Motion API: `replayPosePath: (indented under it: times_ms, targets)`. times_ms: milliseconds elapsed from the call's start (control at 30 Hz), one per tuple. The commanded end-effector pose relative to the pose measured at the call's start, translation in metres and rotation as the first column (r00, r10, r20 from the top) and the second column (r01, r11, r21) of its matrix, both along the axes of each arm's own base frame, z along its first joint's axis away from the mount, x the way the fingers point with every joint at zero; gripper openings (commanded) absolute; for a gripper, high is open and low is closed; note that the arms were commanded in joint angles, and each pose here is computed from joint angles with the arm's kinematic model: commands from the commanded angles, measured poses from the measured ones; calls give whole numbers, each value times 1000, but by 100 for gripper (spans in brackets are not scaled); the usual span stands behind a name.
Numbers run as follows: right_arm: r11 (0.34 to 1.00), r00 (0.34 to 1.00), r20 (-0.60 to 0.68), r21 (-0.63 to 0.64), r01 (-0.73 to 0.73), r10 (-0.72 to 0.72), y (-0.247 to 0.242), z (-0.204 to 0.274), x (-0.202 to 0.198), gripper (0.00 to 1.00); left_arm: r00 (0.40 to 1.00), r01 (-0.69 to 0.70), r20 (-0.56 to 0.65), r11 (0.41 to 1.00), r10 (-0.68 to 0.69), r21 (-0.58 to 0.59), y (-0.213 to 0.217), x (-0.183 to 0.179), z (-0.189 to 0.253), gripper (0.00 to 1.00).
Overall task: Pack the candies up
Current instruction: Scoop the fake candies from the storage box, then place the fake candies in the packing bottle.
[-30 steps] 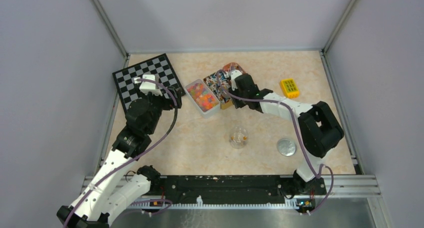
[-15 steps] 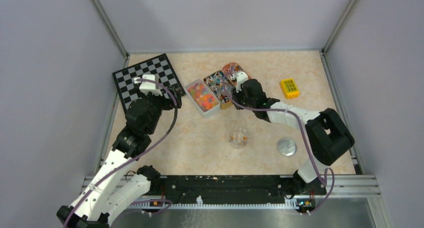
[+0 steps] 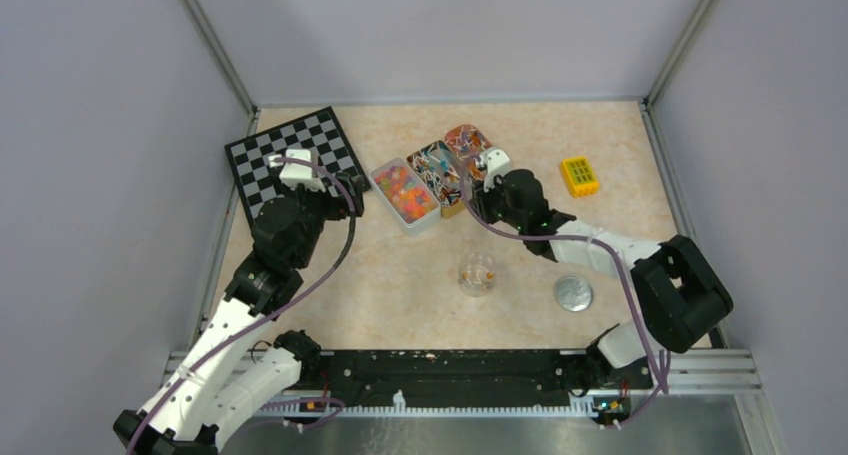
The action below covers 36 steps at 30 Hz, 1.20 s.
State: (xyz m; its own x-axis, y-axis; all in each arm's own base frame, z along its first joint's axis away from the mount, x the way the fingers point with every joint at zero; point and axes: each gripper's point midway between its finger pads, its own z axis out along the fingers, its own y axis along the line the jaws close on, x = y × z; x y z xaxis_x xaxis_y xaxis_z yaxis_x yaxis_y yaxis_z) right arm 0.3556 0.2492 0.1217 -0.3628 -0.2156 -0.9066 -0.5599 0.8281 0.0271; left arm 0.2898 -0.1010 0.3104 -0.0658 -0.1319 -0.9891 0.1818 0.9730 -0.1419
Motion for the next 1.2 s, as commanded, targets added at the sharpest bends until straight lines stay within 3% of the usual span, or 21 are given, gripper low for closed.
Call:
replayPosePath:
  times_ms: [0,367,700,933,1167]
  targets:
    - [996,989,146,84,-37,25,4,48,5,0,998,-8,57,1000,10,-26,1,1,16,99]
    - [990,963,241,38,-137,124,-3,75,-18,0,998,-7,56,1000,8,-25,1,1,15,99]
    - [971,931,277,-49,-233,237,-23,105,-62,0,998,-5,60,1000,7,-30,0,0,16,99]
    - [934,904,244,-154,-321,351,-39,105,-98,0,998,4,56,1000,-3,-31,-2,1,15,99]
    - [883,894,97,-236,-406,437,-51,84,-125,0,998,21,52,999,-19,-39,-5,0,14,99]
